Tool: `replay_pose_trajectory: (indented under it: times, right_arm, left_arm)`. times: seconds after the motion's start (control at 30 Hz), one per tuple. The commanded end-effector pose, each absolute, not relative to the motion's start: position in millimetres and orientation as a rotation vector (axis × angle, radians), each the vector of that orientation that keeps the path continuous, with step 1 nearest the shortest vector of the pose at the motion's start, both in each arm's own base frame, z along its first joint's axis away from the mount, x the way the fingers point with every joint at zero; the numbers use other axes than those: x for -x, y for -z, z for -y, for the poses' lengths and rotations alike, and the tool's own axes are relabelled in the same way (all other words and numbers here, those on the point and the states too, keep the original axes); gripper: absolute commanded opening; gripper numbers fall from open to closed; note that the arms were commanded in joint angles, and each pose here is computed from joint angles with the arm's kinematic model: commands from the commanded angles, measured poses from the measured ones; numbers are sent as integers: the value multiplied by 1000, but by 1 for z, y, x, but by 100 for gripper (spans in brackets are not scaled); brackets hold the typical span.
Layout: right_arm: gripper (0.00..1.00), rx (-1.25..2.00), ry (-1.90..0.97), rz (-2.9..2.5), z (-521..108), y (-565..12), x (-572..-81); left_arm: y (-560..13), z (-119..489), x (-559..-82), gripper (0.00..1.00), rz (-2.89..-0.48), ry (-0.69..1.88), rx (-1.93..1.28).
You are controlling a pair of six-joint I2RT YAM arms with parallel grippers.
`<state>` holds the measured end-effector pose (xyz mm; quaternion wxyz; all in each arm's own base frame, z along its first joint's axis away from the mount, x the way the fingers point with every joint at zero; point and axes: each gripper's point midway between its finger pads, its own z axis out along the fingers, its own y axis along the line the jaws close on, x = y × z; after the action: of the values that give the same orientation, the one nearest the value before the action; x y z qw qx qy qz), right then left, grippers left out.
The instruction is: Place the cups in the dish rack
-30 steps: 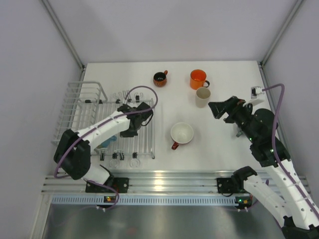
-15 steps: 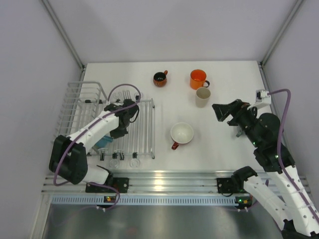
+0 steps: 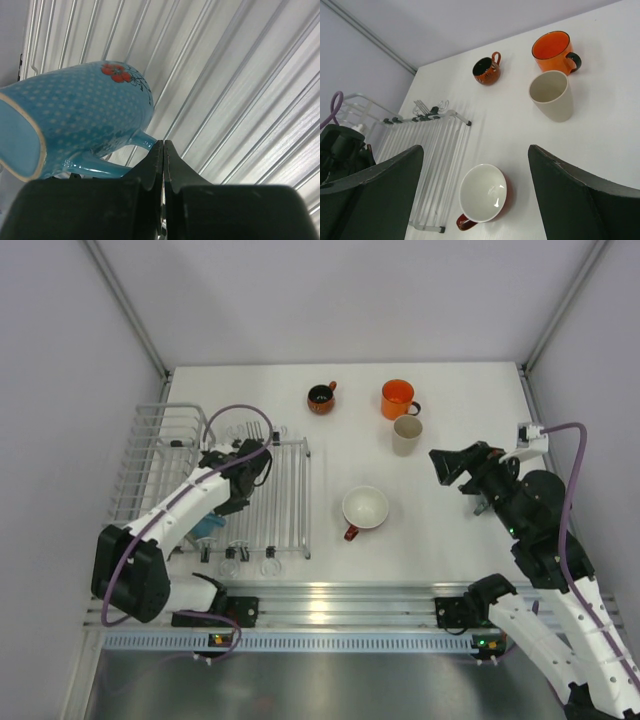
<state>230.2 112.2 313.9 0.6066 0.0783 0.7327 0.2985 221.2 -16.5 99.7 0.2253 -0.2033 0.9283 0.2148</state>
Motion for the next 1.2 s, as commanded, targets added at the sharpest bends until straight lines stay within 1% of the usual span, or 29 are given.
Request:
replay_pose_trajectory:
  times: [0.0,0.1,0.23,0.3,0.33,0.37,0.4,0.43,0.47,0.5,0.53,0.63,0.67,0.7,0.73,0.9,1.17]
  right_arm:
    - [87,-171,-698,-1649,-112,-335,-228]
    - [87,-173,-707,-1656,-115,-332,-230]
    - [86,-158,-743,-1701,-127,-324,-239]
    - [86,-160,-743,-1727,-132,-319,-247]
    - [86,-166,-741,-1731,-132,-319,-249]
    - [86,-164,-740,-1744,-134,-316,-253]
    - [86,-166,-739,-1743,-135,-317,-255]
    - [86,-159,-735,-1745,-136,-318,-257]
    - [86,-163,-724,-1762,-137,-315,-261]
    - [87,-161,-722,-1758,-137,-318,-263]
    - [86,-163,-716,-1765,-137,-317,-265]
    - [87,-166,-717,-1768,-140,-315,-270]
    - [87,-166,-721,-1770,-141,-314,-271]
    - [86,-167,-722,-1775,-141,-310,-272]
    - [87,-164,-726,-1771,-142,-311,-273]
    - [87,-129,-742,-1778,-147,-306,-271]
    - [87,-102,-738,-1735,-144,-314,-266]
  left_arm:
    - [-108,8,-223,0,-2521,-615,593]
    - [-117,19,-232,0,-2516,-550,537]
    - [-154,50,-249,0,-2436,-419,398]
    - [-178,73,-261,4,-2396,-283,337]
    - [-185,84,-263,11,-2389,-208,312]
    - [-191,101,-268,14,-2391,-95,282]
    - [-192,109,-269,16,-2396,-46,243]
    - [-195,114,-268,14,-2393,-4,230]
    - [-193,117,-268,10,-2397,17,222]
    - [-188,110,-268,3,-2391,-31,256]
    - [-182,103,-267,0,-2394,-84,292]
    - [-161,73,-253,0,-2416,-300,386]
    - [-152,67,-250,0,-2413,-359,468]
    - [-152,49,-239,0,-2405,-478,502]
    - [-149,46,-236,0,-2404,-514,535]
    - [-141,38,-224,0,-2405,-539,677]
    - [-130,-4,-204,0,-2406,-690,905]
